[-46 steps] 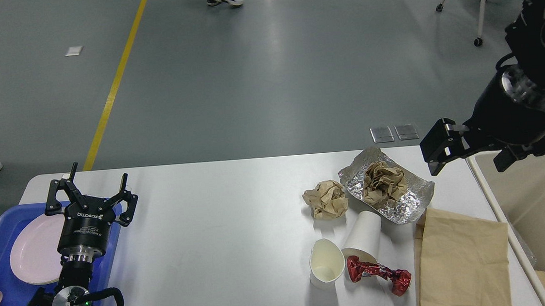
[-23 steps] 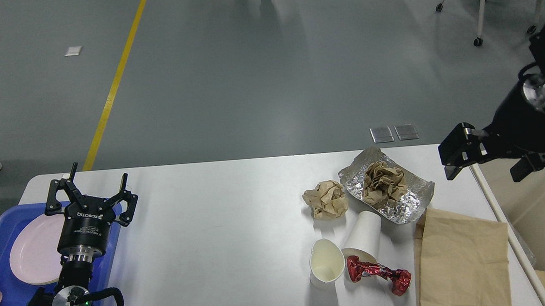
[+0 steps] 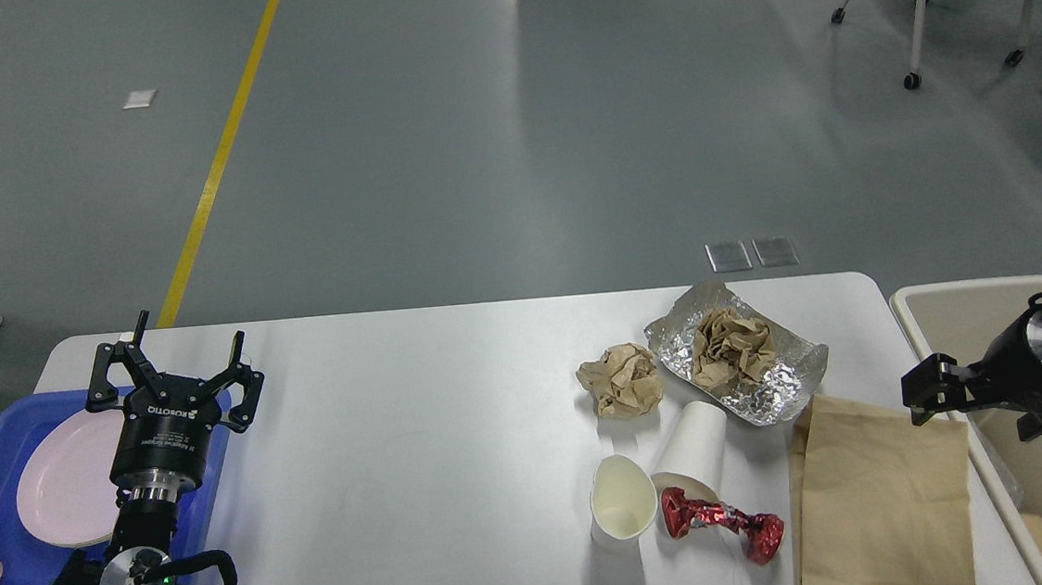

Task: Tidy desktop
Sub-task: 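Lower the right gripper onto the brown paper bag and grasp it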

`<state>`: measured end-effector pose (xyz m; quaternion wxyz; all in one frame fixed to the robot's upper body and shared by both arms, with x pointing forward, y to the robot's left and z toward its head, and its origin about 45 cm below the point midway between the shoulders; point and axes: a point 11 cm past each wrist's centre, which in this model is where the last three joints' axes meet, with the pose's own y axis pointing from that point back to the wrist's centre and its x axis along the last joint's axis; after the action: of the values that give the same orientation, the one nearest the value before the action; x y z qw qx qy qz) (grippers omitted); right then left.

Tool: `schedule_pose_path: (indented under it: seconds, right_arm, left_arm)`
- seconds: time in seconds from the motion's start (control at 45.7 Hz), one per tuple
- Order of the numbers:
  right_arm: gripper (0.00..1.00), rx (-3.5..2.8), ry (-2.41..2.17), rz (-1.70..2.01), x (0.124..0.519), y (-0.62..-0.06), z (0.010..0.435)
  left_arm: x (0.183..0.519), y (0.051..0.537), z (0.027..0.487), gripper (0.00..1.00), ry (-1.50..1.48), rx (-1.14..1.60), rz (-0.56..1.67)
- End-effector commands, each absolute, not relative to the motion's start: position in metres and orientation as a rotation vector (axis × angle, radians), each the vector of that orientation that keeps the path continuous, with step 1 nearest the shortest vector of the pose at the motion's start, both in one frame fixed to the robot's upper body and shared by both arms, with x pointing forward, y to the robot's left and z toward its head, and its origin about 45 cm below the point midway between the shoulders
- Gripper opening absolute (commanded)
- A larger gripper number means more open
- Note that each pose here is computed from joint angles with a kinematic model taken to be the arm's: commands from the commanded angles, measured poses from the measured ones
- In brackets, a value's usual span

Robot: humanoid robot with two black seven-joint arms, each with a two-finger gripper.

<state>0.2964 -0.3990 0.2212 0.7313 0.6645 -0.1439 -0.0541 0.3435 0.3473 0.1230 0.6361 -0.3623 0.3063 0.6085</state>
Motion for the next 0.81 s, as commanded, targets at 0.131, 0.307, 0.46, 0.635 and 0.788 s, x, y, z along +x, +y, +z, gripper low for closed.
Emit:
schedule_pose_path:
  seconds: [0.131,0.307,0.46,0.635,0.788]
  right_arm:
    - [0.99,1.575,-0.326,-0.147,0.289,-0.411,0.167]
    - [0.99,1.520,-0.305,-0.145,0.278,-0.431,0.128]
    - [0.99,1.527,-0.309,-0.126,0.277,-0.426,0.117]
    - [0.99,1.529,-0.294,-0.147,0.269,-0.423,0.108]
    - [0.92,1.543,-0.286,-0.160,0.263,-0.414,0.097]
  left_arm:
    - [0.343,0.347,0.123,0.96,0.700,-0.827,1.390]
    - [0.343,0.347,0.123,0.96,0.700,-0.827,1.390]
    - [0.343,0.347,0.123,0.96,0.700,-0.827,1.390]
    - [0.343,0.347,0.123,0.96,0.700,-0.827,1.390]
    - [0.343,0.347,0.123,0.96,0.700,-0.827,1.390]
